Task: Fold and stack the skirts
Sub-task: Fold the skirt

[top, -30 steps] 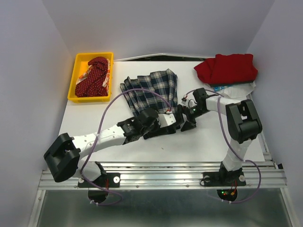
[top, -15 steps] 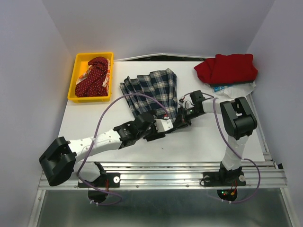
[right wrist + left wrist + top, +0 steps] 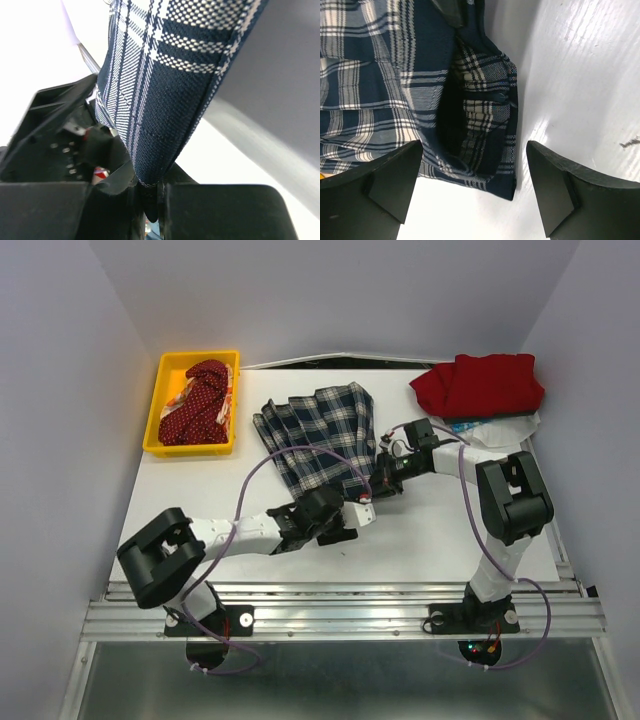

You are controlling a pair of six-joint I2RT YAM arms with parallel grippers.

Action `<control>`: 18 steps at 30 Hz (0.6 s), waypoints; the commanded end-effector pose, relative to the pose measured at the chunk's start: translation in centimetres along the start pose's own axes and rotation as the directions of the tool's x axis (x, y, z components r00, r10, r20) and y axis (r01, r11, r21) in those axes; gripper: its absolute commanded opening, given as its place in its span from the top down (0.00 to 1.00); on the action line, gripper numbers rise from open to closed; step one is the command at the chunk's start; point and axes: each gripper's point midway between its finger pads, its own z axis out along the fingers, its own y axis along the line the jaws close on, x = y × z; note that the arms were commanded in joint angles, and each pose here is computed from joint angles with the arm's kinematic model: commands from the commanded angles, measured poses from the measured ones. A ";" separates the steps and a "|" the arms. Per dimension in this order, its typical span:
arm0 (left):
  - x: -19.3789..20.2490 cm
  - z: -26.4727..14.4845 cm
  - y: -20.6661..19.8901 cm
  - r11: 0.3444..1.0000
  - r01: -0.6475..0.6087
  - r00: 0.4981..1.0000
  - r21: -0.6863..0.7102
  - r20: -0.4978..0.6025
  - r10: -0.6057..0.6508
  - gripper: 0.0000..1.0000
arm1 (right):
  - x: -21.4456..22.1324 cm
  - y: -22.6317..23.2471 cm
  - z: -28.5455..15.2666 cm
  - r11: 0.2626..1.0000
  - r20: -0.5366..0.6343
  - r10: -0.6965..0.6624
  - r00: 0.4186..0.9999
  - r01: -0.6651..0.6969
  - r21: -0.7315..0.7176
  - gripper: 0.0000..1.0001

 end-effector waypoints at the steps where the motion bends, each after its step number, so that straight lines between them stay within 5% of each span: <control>1: -2.0 1.3 1.5 0.997 0.016 0.999 -0.074 0.036 -0.014 0.03 | -1.7 3.7 -0.9 0.995 0.045 -0.071 0.996 0.074 -0.068 0.99; 18: -1.4 4.1 1.1 0.984 0.123 0.992 -0.126 0.015 -0.122 0.10 | -1.5 6.0 -1.3 0.987 0.014 0.030 0.999 -0.027 -0.159 0.99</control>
